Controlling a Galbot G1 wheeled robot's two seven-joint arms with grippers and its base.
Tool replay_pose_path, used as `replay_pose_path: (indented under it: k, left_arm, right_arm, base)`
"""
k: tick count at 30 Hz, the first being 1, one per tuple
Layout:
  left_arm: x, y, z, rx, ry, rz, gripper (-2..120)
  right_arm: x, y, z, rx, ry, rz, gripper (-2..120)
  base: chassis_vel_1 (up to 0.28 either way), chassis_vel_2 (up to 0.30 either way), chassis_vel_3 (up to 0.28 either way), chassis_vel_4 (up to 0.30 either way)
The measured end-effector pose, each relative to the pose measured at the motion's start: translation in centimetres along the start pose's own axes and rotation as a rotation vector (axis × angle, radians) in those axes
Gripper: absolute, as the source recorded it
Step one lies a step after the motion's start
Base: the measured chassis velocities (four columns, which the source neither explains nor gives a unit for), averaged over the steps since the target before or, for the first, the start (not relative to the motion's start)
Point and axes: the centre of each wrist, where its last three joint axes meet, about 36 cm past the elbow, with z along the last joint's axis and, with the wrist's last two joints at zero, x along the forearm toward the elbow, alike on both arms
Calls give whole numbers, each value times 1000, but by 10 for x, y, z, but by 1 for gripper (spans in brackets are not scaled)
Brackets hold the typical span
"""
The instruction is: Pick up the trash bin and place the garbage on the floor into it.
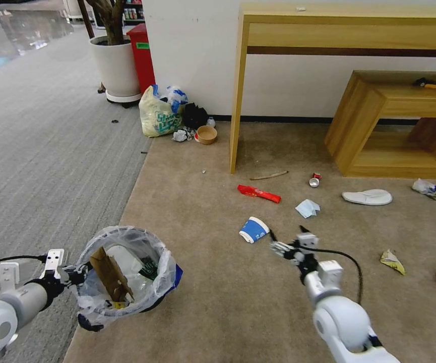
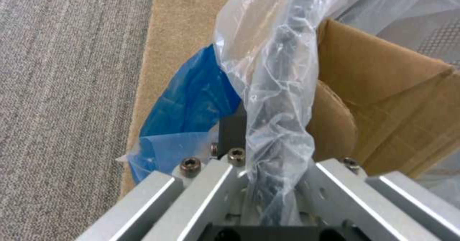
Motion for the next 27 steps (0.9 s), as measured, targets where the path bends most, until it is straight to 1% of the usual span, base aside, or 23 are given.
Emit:
replay_pose_path:
  k: [3, 6, 15, 19, 27]
  left_arm:
    - [0, -2, 2, 3, -1, 3, 0]
    - [1, -4, 1, 1, -3, 8, 0]
    - [3, -5, 2, -4, -2, 12, 0]
    - [4, -4, 3, -5, 0, 11, 0]
    - [3, -4, 1, -8, -5, 13, 0]
  right_arm:
    - [8, -6, -2, -2, -6, 24, 100]
    - [10, -7, -3, -11, -10, 33, 100]
    - [6, 3, 0, -30, -14, 28, 100]
    - [4, 6, 2, -36, -7, 27, 100]
    - [1, 12, 9, -57, 19, 37, 100]
  base:
    - [0, 0, 0, 0]
    - [0, 0, 0, 0]
    - [-18, 16, 15, -13]
    - [-139, 106, 119, -140]
    - [-188, 202, 195, -205]
